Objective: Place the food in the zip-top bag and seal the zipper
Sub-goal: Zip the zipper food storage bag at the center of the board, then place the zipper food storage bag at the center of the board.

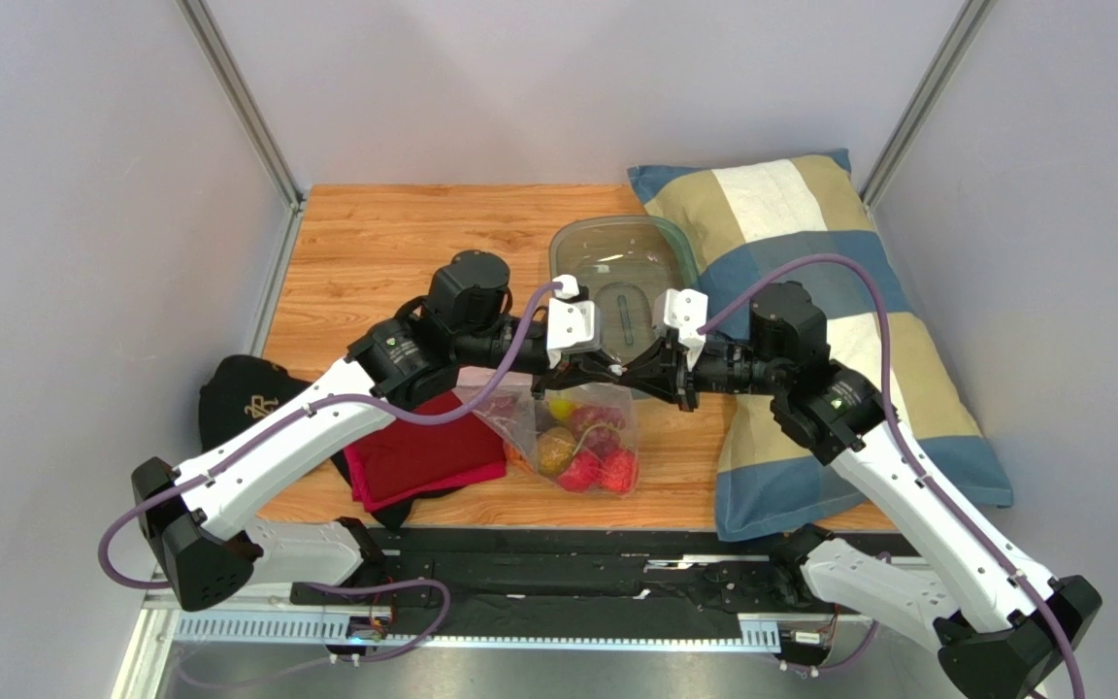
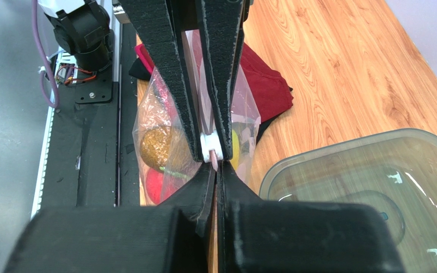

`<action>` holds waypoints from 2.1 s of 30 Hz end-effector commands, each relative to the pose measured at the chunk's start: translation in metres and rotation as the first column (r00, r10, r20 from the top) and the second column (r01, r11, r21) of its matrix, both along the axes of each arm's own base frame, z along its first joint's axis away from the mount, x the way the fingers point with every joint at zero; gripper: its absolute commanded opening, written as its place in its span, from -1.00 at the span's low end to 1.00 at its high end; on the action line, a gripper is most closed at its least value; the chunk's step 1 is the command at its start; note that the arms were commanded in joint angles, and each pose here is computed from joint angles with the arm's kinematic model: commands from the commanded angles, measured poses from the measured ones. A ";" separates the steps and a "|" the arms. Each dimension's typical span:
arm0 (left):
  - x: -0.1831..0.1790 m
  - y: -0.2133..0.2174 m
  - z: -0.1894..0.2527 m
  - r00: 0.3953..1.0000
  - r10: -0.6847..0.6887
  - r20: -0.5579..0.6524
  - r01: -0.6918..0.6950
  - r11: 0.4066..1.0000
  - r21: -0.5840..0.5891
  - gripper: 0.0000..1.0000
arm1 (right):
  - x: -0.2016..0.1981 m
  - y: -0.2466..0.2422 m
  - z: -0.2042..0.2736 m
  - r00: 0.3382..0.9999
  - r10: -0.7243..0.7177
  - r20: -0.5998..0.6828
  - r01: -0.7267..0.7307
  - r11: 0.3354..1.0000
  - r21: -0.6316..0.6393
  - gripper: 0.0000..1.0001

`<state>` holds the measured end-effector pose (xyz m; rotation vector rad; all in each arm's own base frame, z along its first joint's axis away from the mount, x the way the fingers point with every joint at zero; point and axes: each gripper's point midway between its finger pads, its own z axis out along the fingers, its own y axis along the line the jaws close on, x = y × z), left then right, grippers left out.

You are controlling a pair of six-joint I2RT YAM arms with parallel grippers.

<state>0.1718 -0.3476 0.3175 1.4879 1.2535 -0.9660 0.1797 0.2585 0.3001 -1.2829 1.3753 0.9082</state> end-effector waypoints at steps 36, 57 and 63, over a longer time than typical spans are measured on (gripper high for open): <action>0.021 0.150 -0.034 0.923 0.341 0.180 -0.374 0.905 0.203 -0.99 | 0.037 -0.052 0.020 0.927 -0.363 0.089 0.359 0.931 0.059 -1.00; 0.038 0.211 -0.035 0.838 0.445 0.316 -0.528 0.806 0.266 -1.00 | 0.036 -0.090 0.030 0.844 -0.513 0.156 0.511 0.858 0.058 -1.00; 0.038 0.187 -0.022 0.895 0.405 0.188 -0.442 0.862 0.248 -1.00 | 0.041 -0.091 0.033 0.837 -0.533 0.124 0.532 0.846 0.040 -1.00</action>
